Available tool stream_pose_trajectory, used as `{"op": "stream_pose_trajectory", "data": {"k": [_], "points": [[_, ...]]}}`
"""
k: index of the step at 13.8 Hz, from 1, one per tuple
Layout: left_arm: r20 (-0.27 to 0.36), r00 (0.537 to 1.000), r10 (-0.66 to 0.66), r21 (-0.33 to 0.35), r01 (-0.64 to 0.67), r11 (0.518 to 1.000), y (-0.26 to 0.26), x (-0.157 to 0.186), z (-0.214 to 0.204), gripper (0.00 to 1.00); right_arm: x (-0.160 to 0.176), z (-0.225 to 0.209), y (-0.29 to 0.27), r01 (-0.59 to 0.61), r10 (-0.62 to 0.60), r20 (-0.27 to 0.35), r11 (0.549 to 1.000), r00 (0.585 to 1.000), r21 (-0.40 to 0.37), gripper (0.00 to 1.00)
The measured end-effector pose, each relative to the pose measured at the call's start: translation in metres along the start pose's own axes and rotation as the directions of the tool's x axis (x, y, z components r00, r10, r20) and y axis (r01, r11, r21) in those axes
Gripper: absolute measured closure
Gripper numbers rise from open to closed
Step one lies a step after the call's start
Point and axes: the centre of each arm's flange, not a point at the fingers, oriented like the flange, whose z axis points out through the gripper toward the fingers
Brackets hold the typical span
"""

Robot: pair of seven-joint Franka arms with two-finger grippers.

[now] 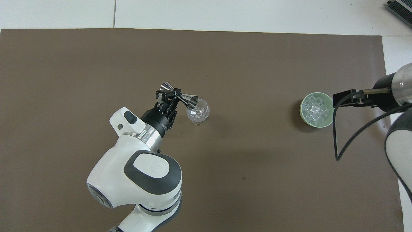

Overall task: Pour wine and add ice with both arms
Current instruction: 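Tilt the silver cup over the wine glass with the left gripper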

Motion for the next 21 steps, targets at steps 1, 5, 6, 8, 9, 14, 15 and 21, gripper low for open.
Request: {"op": "stream_pose_trajectory", "data": {"k": [1,5,6,8,9,14,15,21], "points": [[-0.001,1.0,0.015,0.001,-0.015,1.0,-0.0005,-0.0005,0.0003,0.78,0.0,0.0,0.0,0.0,0.0,0.0,1.0,1.0,0.0,0.0],[-0.007,0.998,0.062,0.001,-0.062,0.998,-0.0006,-0.0001,0.0002,0.78,0.0,0.0,0.0,0.0,0.0,0.0,1.0,1.0,0.0,0.0],[-0.008,0.997,0.072,0.001,-0.072,0.997,-0.0006,0.0,0.0002,0.78,0.0,0.0,0.0,0.0,0.0,0.0,1.0,1.0,0.0,0.0],[-0.013,0.996,0.085,0.0,-0.085,0.996,-0.0001,0.0004,-0.0001,0.78,0.0,0.0,0.0,0.0,0.0,0.0,1.0,1.0,0.0,0.0],[-0.015,0.996,0.088,-0.001,-0.088,0.996,0.0007,0.0003,-0.0001,0.78,0.0,0.0,0.0,0.0,0.0,0.0,1.0,1.0,0.0,0.0],[-0.029,0.992,0.126,-0.01,-0.126,0.992,0.0062,-0.0001,0.0004,0.78,0.0,0.0,0.0,0.0,0.0,0.0,1.0,1.0,0.0,0.0],[-0.037,0.99,0.135,-0.01,-0.136,0.991,0.007,0.0004,0.0014,0.78,0.0,0.0,0.0,0.0,0.0,0.0,1.0,1.0,0.0,0.0],[-0.048,0.978,0.203,-0.003,-0.204,0.979,0.006,-0.0017,0.0051,0.78,0.0,0.0,0.0,0.0,0.0,0.0,1.0,1.0,0.0,0.0]]}}
